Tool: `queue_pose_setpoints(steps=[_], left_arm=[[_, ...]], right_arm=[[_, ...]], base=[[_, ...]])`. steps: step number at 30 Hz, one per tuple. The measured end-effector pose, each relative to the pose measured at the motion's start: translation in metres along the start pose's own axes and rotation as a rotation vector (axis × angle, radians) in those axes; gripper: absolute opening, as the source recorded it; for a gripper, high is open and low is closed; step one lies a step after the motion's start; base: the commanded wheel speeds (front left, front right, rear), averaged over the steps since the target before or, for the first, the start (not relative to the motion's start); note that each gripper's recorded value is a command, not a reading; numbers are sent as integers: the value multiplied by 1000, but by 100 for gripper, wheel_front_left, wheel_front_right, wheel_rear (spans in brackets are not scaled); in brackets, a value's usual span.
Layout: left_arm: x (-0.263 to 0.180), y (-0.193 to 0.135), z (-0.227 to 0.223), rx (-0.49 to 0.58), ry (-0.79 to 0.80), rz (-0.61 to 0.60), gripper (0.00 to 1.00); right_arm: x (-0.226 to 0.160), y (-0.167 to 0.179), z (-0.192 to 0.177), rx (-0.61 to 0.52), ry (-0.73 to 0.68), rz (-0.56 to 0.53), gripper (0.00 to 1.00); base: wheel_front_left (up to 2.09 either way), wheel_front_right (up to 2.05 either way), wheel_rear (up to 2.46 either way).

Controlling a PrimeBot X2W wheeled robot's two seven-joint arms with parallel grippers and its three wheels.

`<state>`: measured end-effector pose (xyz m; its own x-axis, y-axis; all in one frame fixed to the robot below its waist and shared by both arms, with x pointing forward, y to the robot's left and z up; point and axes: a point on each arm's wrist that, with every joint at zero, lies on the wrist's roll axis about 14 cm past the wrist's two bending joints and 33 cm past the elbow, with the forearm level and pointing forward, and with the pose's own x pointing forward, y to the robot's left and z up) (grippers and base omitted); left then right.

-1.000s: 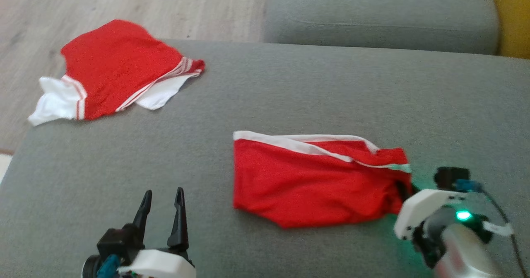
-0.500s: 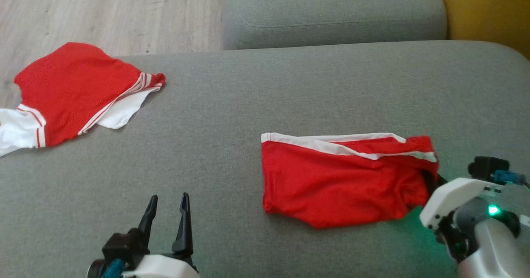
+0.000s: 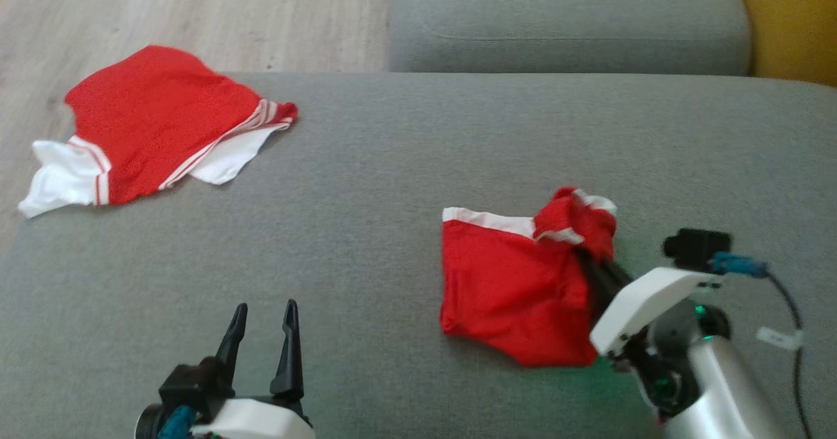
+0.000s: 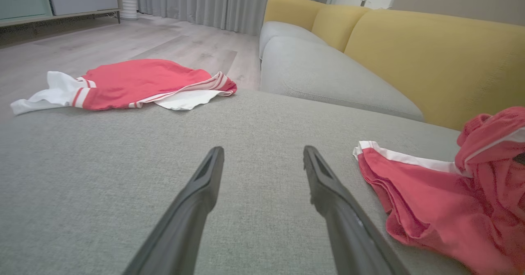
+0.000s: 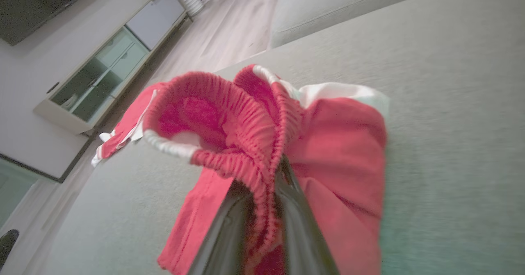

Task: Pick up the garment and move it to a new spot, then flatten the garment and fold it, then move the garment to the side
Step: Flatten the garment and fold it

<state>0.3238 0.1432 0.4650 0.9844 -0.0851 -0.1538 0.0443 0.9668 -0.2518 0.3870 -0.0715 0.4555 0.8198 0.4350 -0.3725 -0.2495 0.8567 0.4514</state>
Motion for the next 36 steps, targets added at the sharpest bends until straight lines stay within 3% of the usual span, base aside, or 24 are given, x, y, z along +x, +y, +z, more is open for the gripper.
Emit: queue_pose_setpoints(steps=[4,11,12,13,14,25,36], left_arm=[[-5,10,2,-4,-8,34,100],[-12,23,3,-15,-16,79,100],[-13,26,4,-17,-20,89,100],[-14,27,4,-17,-18,93,100],[-14,28,3,-18,-16,97,100],[-10,23,1,-18,-15,84,100],[-3,10,5,-18,-25,40,100]], right_arm=[[13,23,-23,9,60,70,0],[38,38,-40,-77,117,101,1],[43,41,-43,-91,124,110,17],[44,43,-45,-101,129,115,49],[46,45,-46,-112,133,121,99],[45,85,-23,-247,23,233,100],[26,44,9,-277,-119,99,100]], base=[[0,0,0],[0,0,0],[0,0,0],[0,0,0],[0,0,0],[0,0,0],[0,0,0]])
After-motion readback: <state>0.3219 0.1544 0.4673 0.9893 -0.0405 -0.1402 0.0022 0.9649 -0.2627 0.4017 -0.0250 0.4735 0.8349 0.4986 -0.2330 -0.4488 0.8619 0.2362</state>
